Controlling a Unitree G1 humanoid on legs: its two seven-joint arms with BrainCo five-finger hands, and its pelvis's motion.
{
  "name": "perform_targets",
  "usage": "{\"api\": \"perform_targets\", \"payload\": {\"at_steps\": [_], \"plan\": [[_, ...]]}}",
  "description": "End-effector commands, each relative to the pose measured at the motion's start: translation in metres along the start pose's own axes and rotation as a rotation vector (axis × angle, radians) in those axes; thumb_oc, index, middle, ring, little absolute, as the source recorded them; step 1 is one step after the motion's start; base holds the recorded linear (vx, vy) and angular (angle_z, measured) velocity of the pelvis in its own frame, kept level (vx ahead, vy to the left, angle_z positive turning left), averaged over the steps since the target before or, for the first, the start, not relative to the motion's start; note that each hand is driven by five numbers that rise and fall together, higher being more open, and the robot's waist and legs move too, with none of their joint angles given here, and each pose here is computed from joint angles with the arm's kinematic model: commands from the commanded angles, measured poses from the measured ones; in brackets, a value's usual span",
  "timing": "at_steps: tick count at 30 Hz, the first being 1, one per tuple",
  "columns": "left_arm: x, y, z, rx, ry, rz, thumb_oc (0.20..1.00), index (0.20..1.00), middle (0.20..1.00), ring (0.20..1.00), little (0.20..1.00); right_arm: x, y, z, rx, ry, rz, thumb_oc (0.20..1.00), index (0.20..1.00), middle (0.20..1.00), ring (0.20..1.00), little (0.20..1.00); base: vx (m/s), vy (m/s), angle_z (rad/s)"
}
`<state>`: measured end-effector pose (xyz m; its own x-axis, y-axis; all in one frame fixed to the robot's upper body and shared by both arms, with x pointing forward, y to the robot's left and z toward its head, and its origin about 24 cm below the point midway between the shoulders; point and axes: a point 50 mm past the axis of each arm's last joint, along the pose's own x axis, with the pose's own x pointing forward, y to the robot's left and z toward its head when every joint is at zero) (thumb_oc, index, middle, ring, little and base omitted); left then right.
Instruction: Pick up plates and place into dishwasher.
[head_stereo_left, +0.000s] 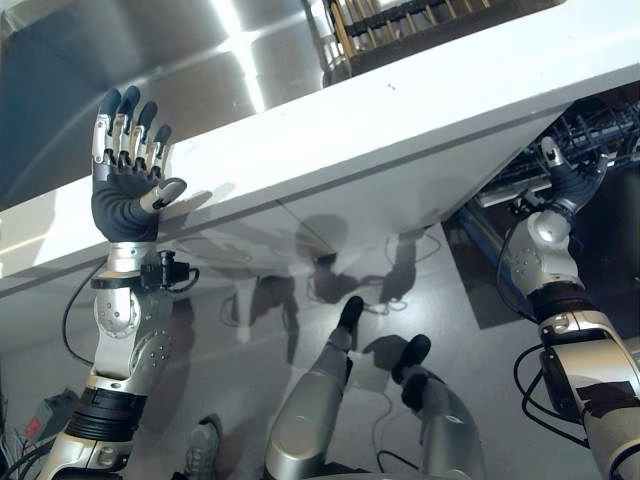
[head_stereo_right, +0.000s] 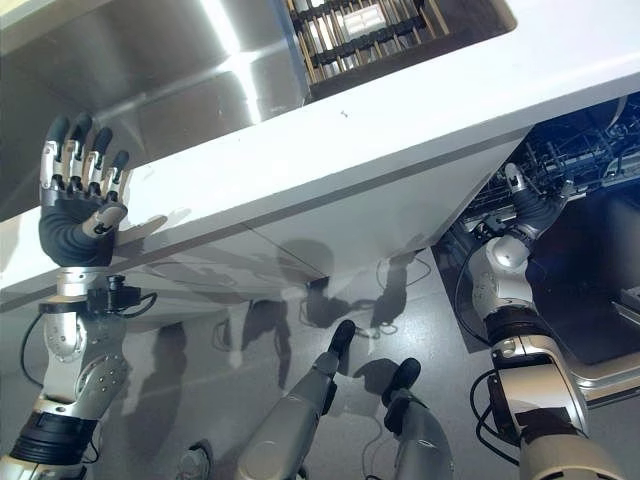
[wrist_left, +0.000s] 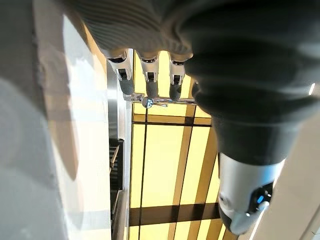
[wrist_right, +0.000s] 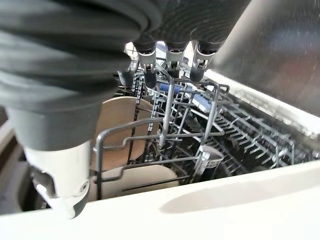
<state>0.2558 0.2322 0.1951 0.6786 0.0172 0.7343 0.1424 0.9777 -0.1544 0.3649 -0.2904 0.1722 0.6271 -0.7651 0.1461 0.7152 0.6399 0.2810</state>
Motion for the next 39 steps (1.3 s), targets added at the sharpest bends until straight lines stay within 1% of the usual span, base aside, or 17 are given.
{"api": "perform_targets", "payload": {"at_steps": [1, 7, 11, 14, 17, 21, 28, 35, 39], "plan": [[-0.013, 0.002, -0.014, -0.006, 0.131, 0.023, 1.0, 1.0, 1.0, 1.0, 1.0, -0.009, 0.061, 0.08, 0.085, -0.268, 0.12, 1.0, 1.0, 1.0, 1.0, 1.0, -0.06, 0.002, 0.12], [-0.005, -0.007, -0.018, -0.001, 0.123, 0.022, 1.0, 1.0, 1.0, 1.0, 1.0, -0.009, 0.058, 0.07, 0.097, -0.215, 0.013, 1.0, 1.0, 1.0, 1.0, 1.0, -0.04, 0.003, 0.06], [-0.003, -0.008, -0.018, -0.006, 0.114, 0.02, 1.0, 1.0, 1.0, 1.0, 1.0, -0.01, 0.051, 0.07, 0.08, -0.231, -0.126, 1.0, 1.0, 1.0, 1.0, 1.0, -0.04, 0.02, 0.02], [-0.004, -0.009, -0.017, -0.013, 0.108, 0.023, 1.0, 1.0, 1.0, 1.0, 1.0, -0.011, 0.04, 0.059, 0.078, -0.172, -0.267, 1.0, 1.0, 1.0, 1.0, 1.0, -0.03, 0.043, 0.05], [-0.004, -0.012, -0.017, -0.019, 0.104, 0.012, 1.0, 1.0, 1.0, 1.0, 1.0, -0.016, 0.036, 0.045, 0.051, -0.112, -0.315, 1.0, 1.0, 1.0, 1.0, 1.0, -0.03, 0.043, 0.07], [-0.005, -0.015, -0.018, -0.021, 0.106, 0.013, 1.0, 1.0, 1.0, 1.0, 1.0, -0.028, 0.032, 0.028, 0.001, -0.085, -0.328, 1.0, 1.0, 1.0, 1.0, 1.0, -0.01, 0.065, -0.01], [-0.014, -0.021, -0.022, -0.022, 0.127, 0.017, 1.0, 1.0, 1.0, 1.0, 1.0, -0.054, 0.026, 0.009, -0.003, -0.093, -0.29, 1.0, 1.0, 1.0, 1.0, 1.0, 0.01, 0.072, -0.17], [-0.035, -0.016, -0.023, 0.008, 0.173, 0.063, 1.0, 1.0, 1.0, 1.0, 1.0, -0.09, -0.005, -0.024, -0.002, -0.035, -0.228, 1.0, 1.0, 1.0, 1.0, 1.0, 0.04, 0.082, -0.34], [-0.048, -0.011, -0.024, 0.013, 0.209, 0.085, 1.0, 1.0, 1.0, 1.0, 1.0, -0.101, -0.032, -0.041, -0.027, -0.002, -0.234, 1.0, 1.0, 1.0, 1.0, 1.0, 0.03, 0.081, -0.72]]}}
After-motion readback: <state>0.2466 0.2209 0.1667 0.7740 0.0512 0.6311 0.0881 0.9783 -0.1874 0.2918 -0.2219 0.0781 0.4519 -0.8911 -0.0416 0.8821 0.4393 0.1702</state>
